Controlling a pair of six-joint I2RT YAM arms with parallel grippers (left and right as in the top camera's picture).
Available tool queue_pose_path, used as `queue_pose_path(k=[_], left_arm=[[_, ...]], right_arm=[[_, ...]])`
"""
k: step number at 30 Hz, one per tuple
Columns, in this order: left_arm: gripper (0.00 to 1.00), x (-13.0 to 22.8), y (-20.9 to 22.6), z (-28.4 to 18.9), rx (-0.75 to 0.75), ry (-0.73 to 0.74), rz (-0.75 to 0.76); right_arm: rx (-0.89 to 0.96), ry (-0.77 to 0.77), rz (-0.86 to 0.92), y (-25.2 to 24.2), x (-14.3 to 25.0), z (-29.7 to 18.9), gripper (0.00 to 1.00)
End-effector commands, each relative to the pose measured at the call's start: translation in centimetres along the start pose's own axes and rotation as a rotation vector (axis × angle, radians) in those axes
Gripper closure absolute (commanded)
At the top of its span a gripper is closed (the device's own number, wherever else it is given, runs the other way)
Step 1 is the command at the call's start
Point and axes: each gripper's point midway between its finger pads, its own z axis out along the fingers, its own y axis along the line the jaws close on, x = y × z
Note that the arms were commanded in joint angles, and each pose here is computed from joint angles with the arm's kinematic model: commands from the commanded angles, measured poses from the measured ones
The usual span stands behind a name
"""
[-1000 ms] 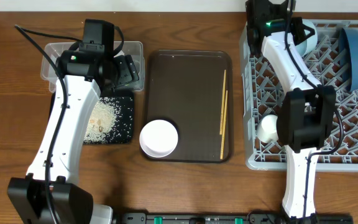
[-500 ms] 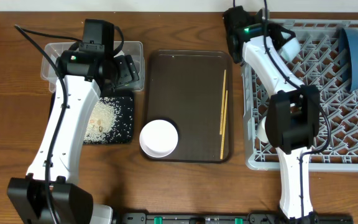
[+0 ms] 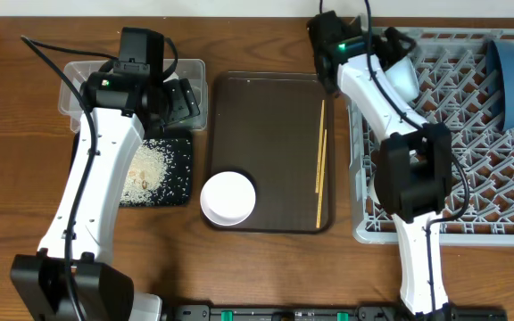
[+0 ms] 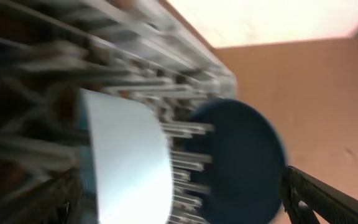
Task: Sort waste into correct bins and load items into the dishwasher rack
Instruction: 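Place the light-blue bowl in the rack's back area with the right gripper, then reach the right gripper to the white bowl and grasp its rim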
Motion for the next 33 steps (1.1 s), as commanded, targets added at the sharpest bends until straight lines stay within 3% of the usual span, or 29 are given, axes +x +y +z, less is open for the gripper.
queue_pose_path(k=[1, 8, 12, 18, 19, 22, 27, 33], left_arm=[[0.16, -0.6, 0.1, -0.9, 0.001, -0.028, -0.003], [0.16, -0.6, 0.1, -0.9, 0.001, -0.028, -0.003], [0.16, -0.6, 0.1, -0.9, 0.001, -0.028, -0.003], [0.16, -0.6, 0.1, -0.9, 0.001, -0.028, -0.003], [0.16, -0.6, 0.1, -0.9, 0.001, -0.028, -0.003], [0.16, -0.6, 0.1, -0.9, 0.001, -0.028, -0.003], [0.16, -0.6, 0.1, -0.9, 0.001, -0.028, -0.003], [0.16, -0.6, 0.1, -0.9, 0.001, -0.028, -0.003]], right_arm=[[-0.178, -0.105, 0.086, -0.4, -1.9, -3.3, 0.01], [-0.446, -0.206, 0.221, -1.7, -2.9, -8.7, 0.01], [-0.784, -0.222, 0.252, 0.1, -1.8, -14.8, 0.01], [-1.381, -0.204, 0.117, 5.1, 0.6, -25.1, 0.01], [-1.440, -0.186, 0.095, 5.9, 1.1, -26.0, 0.06], [-1.523, -0.089, 0.045, 8.6, 3.0, -27.3, 0.21], [-1.528, 0.109, 0.063, 13.9, 6.2, -27.8, 0.32], [-1.527, 0.205, 0.081, 19.1, 9.1, -29.0, 0.46]])
